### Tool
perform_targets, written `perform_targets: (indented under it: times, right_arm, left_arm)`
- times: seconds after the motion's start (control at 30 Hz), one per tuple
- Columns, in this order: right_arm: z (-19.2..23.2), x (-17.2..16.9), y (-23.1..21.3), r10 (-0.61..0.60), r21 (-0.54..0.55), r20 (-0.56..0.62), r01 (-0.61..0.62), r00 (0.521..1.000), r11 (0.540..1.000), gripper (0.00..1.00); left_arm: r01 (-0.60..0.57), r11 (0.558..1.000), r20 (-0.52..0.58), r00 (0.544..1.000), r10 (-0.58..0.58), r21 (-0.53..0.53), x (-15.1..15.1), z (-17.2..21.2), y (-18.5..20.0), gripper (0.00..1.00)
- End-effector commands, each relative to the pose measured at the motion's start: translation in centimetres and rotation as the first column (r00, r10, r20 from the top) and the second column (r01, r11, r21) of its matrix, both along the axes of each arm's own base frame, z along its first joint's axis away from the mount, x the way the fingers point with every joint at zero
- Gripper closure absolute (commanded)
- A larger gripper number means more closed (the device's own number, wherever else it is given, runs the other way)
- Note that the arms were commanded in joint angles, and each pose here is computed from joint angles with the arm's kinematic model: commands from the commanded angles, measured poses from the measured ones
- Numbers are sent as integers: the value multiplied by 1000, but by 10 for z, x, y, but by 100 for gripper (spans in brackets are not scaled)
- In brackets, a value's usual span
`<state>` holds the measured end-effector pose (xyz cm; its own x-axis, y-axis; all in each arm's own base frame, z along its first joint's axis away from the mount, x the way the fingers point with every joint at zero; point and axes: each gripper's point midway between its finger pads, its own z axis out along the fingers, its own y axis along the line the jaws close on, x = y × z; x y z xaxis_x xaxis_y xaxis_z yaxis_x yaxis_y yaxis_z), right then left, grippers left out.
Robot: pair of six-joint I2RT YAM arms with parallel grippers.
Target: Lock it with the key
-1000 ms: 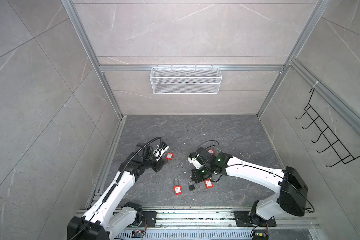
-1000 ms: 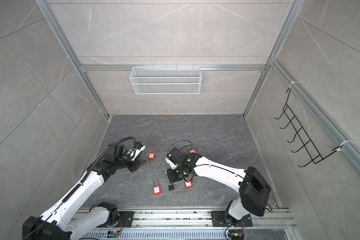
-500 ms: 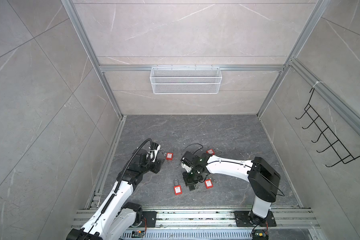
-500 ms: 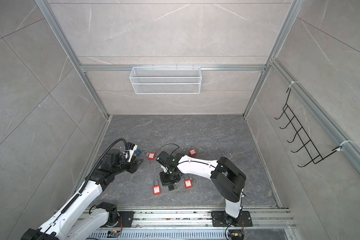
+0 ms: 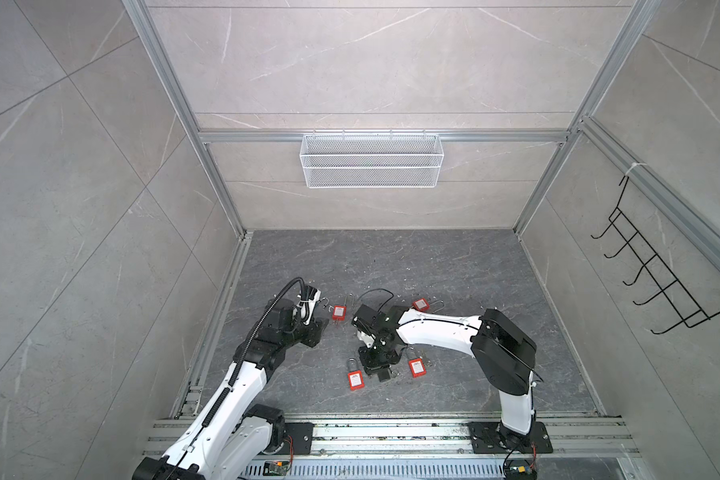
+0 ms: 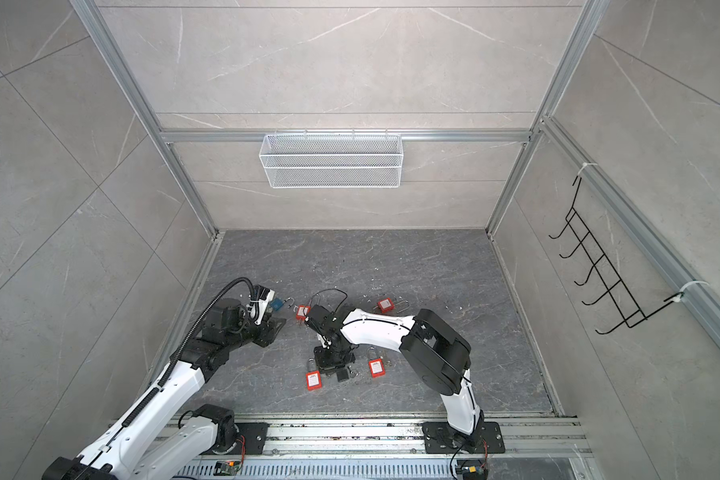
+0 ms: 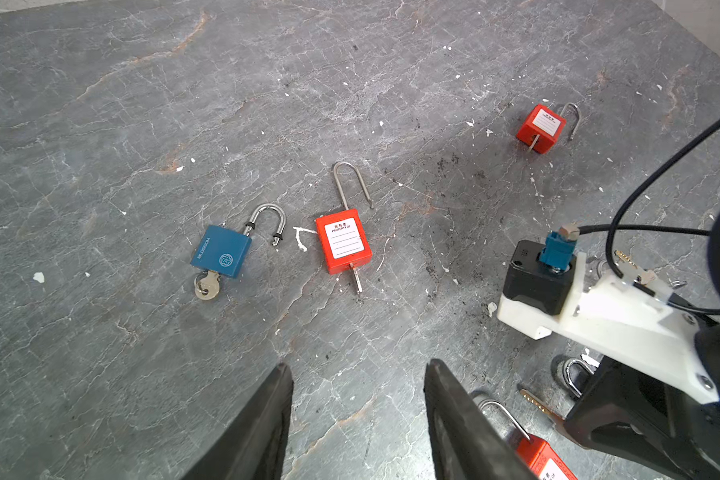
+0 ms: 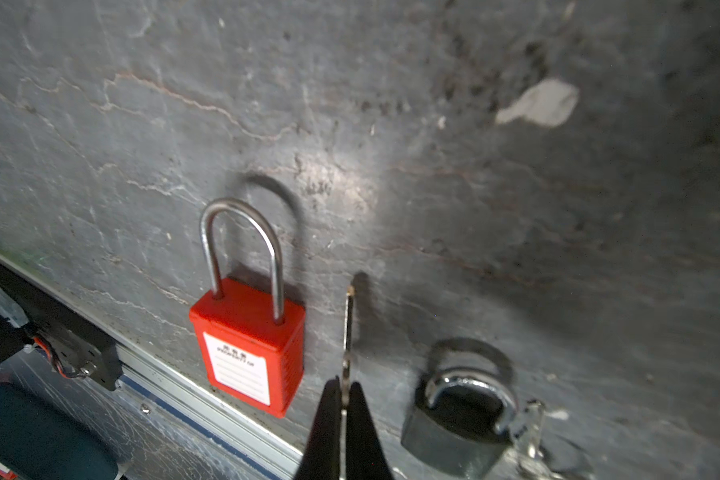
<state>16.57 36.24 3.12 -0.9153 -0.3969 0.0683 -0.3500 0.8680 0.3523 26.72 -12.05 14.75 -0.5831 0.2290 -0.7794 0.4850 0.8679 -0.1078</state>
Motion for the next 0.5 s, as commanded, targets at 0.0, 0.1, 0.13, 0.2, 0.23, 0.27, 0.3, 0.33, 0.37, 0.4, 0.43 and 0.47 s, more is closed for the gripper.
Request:
perform_targets:
  times: [0.0, 0.1, 0.13, 0.2, 0.23, 0.27, 0.3, 0.33, 0.37, 0.4, 0.43, 0.47]
  right_arm:
    - [3, -4, 1, 27, -10, -8, -27, 1000, 1000, 88]
    - [8, -3, 2, 29, 1, 4, -29, 1000, 1000, 81]
    - [10, -2, 2, 26, 5, 10, -26, 1000, 1000, 79]
    - [14, 0, 2, 26, 10, 25, -26, 999, 1000, 76]
    - [16, 1, 2, 27, 10, 36, -27, 999, 1000, 74]
    - [19, 4, 1, 25, 8, 50, -26, 998, 1000, 73]
    - [23, 7, 0, 23, 4, 72, -24, 997, 1000, 72]
    - [29, 10, 0, 23, 10, 99, -24, 995, 1000, 71]
    - [34, 14, -1, 20, 12, 123, -22, 992, 1000, 70]
    - [41, 18, -3, 14, 13, 154, -17, 988, 1000, 69]
    - [47, 22, -4, 15, 15, 185, -18, 983, 1000, 68]
    - [52, 26, -7, 11, 10, 215, -14, 977, 1000, 68]
  left_arm:
    - [9, 1000, 17, 1000, -9, -9, 5, 10, -2, 46]
    - [15, 1000, 4, 1000, -15, -5, 5, 7, -3, 46]
    - [20, 1000, -4, 1000, -20, -6, 5, 6, -4, 46]
    - [31, 999, -19, 999, -31, -12, 5, 5, -6, 44]
    - [35, 999, -31, 999, -36, -17, 4, 4, -8, 43]
    - [40, 999, -39, 998, -41, -24, 4, 3, -9, 43]
    - [47, 998, -52, 997, -48, -31, 4, 2, -11, 42]
    - [59, 997, -68, 996, -62, -41, 4, 1, -14, 42]
    - [67, 997, -79, 994, -70, -39, 4, 0, -16, 42]
    - [77, 996, -95, 992, -80, -43, 5, -1, -18, 42]
    - [67, 997, -113, 991, -72, -45, 7, -2, -19, 42]
    - [53, 998, -130, 990, -58, -42, 10, -4, -18, 42]
